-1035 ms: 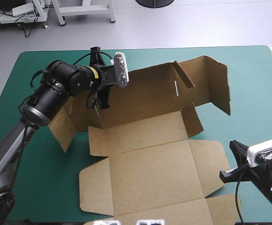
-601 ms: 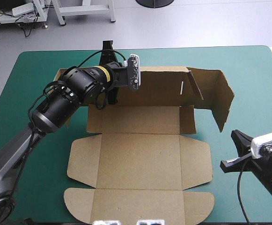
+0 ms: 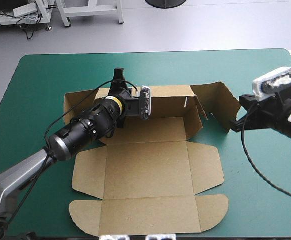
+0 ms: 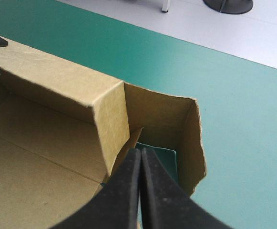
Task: Fold the box
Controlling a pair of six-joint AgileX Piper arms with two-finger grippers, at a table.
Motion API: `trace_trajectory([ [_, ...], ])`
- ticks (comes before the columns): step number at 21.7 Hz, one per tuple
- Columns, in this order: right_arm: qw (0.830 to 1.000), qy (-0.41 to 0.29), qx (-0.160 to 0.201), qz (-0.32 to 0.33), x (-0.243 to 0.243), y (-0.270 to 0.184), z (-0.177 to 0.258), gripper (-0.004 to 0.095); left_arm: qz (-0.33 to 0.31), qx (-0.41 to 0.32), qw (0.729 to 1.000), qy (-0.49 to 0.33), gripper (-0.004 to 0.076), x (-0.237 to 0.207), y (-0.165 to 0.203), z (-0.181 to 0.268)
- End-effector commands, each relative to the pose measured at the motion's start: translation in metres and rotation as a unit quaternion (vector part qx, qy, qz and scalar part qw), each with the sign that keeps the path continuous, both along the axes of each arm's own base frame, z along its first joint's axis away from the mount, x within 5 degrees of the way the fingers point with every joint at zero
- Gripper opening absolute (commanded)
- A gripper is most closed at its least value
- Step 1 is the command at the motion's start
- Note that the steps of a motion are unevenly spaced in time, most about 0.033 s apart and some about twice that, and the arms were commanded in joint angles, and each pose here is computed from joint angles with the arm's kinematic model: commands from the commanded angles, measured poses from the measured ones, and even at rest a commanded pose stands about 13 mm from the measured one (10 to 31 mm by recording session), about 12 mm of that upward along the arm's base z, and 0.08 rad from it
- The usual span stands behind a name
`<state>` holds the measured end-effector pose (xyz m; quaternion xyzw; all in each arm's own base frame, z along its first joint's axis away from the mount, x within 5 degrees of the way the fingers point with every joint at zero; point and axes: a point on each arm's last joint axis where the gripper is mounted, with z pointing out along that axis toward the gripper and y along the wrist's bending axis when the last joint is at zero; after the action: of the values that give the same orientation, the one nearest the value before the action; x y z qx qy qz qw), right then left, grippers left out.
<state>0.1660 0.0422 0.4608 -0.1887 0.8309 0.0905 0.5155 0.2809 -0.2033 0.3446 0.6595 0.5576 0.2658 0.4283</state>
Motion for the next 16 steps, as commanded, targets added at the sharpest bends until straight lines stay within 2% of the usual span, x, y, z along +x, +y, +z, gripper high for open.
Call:
trace_trajectory([
  [1,1.0,-0.016,-0.003,0.004,0.025,0.003,0.024,-0.002,-0.061,-0.043,0.995,-0.071,-0.0009,-0.026,-0.003,0.022],
  [9,0.997,0.068,-0.029,0.027,0.102,0.014,0.03,-0.002,-0.034,-0.072,0.987,-0.139,-0.0009,-0.029,0.005,0.026],
  [16,0.99,0.138,-0.013,0.029,0.162,0.024,-0.002,-0.002,-0.032,-0.06,0.987,-0.147,-0.0009,-0.028,0.006,0.026],
])
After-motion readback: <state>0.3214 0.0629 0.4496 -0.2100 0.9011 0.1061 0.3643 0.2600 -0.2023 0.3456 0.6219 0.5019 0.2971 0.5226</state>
